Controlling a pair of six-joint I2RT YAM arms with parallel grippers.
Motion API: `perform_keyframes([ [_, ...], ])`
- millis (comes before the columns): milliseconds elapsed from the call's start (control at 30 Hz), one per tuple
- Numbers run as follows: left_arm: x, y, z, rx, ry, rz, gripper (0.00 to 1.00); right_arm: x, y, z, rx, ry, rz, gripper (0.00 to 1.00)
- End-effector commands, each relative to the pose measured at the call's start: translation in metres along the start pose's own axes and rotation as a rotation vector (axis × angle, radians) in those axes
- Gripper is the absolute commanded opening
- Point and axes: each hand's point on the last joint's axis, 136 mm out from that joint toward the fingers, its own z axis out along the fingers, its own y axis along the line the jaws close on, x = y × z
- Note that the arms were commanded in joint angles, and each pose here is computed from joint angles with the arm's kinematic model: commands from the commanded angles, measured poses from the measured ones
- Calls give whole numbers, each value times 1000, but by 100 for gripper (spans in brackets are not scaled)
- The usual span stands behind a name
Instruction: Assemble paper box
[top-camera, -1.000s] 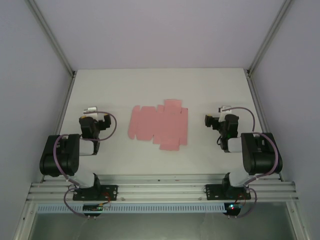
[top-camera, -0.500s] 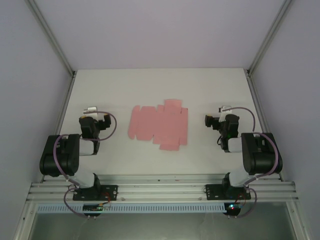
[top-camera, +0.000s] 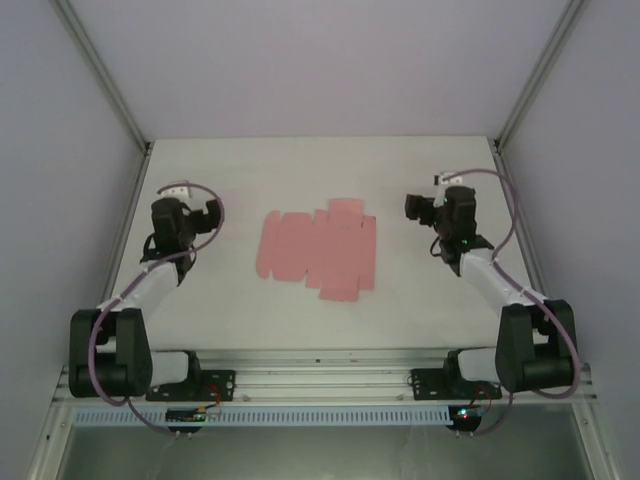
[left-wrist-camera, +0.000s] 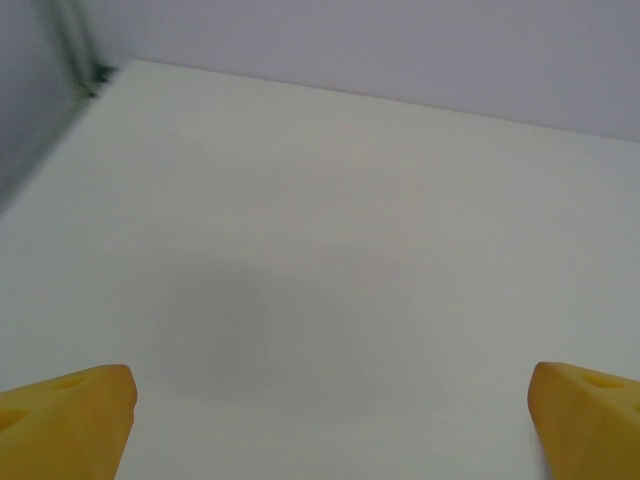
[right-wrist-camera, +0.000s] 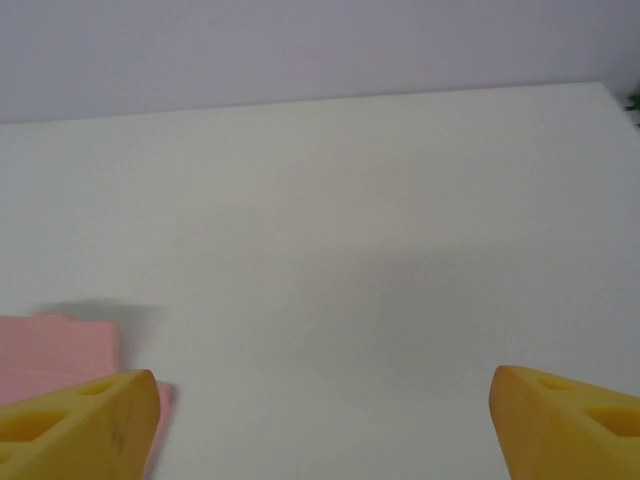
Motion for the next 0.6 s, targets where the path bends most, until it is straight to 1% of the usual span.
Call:
perform_keyframes([
  [0,51,-38,-12,158,276,-122,100,68,29,-10,-11,352,89,81],
  [33,57,-47,-14,189,312,-147,99,74,39,-10,-19,391,102,78],
  [100,67,-63,-15,246,379,-177,100,85,64,-9,-70,471,113,69],
  [267,91,-89,-8,338,506,-195,100,120,116,3,-171,623,94,56],
  [433,110,-94,8,346,610,-213,100,150,140,21,-225,743,64,39],
  [533,117,-103,14,395,662,-229,100,168,140,29,-219,796,68,34],
  [567,118,-106,16,416,669,-232,100,174,136,30,-200,811,66,34],
])
